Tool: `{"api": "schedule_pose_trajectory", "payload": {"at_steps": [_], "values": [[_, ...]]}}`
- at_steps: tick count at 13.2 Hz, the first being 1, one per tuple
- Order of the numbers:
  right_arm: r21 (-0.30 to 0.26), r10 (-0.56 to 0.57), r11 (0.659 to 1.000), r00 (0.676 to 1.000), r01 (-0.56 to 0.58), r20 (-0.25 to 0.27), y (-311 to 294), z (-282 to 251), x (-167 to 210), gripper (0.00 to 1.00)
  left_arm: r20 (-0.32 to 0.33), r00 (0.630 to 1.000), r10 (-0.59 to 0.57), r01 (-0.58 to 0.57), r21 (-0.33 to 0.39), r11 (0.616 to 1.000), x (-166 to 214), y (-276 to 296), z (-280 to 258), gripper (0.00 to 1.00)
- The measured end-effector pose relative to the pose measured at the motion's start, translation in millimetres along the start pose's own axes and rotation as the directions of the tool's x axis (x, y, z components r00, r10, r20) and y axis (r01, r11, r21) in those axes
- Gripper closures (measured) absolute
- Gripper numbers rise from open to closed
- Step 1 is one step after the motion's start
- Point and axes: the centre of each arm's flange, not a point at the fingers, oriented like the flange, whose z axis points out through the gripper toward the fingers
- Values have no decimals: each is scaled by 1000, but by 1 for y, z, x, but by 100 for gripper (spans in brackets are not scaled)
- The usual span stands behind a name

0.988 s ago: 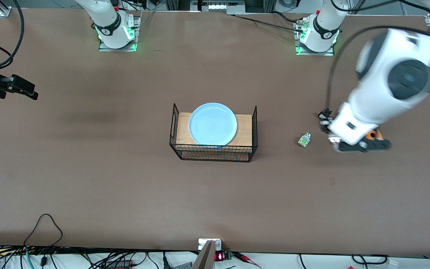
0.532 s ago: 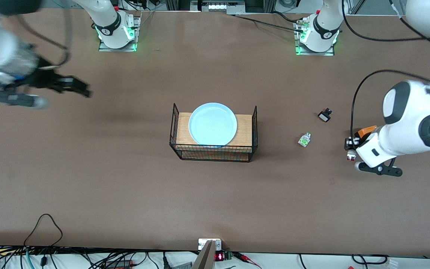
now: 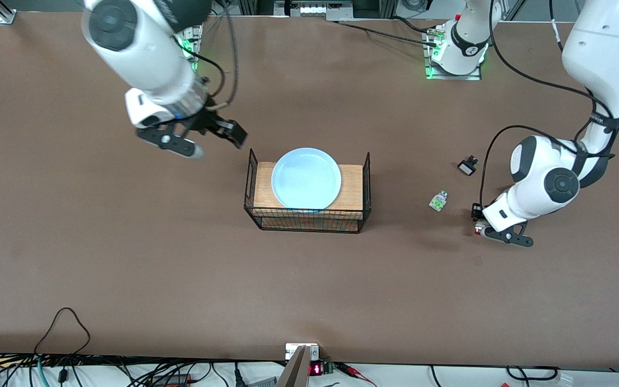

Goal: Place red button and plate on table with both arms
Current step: 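Lower the red button onto the table while the right gripper reaches the plate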

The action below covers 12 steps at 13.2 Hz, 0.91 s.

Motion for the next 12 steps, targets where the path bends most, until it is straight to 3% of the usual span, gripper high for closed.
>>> {"api": "schedule_pose_trajectory", "payload": {"at_steps": [2, 3, 6, 8, 12], "values": [[-28, 104, 994, 994, -104, 12, -8, 22, -2, 0, -5, 1000, 8, -8, 7, 1000, -1, -4, 4, 59], [-47, 152, 987, 988, -151, 17, -11, 35, -2, 0, -4, 1000, 11, -11, 12, 1000, -1, -6, 4, 53], [-104, 290, 952, 957, -287, 19, -28, 78, -8, 0, 23, 1000, 10, -11, 28, 1000, 4, -9, -16, 24], [-120, 344, 933, 939, -340, 10, -47, 100, -17, 0, 71, 997, 19, -23, 49, 999, 11, 2, -62, 3], [-58, 397, 916, 918, -397, -8, -79, 111, -41, 0, 157, 987, 17, -31, 83, 996, 24, 36, -165, 0]]}}
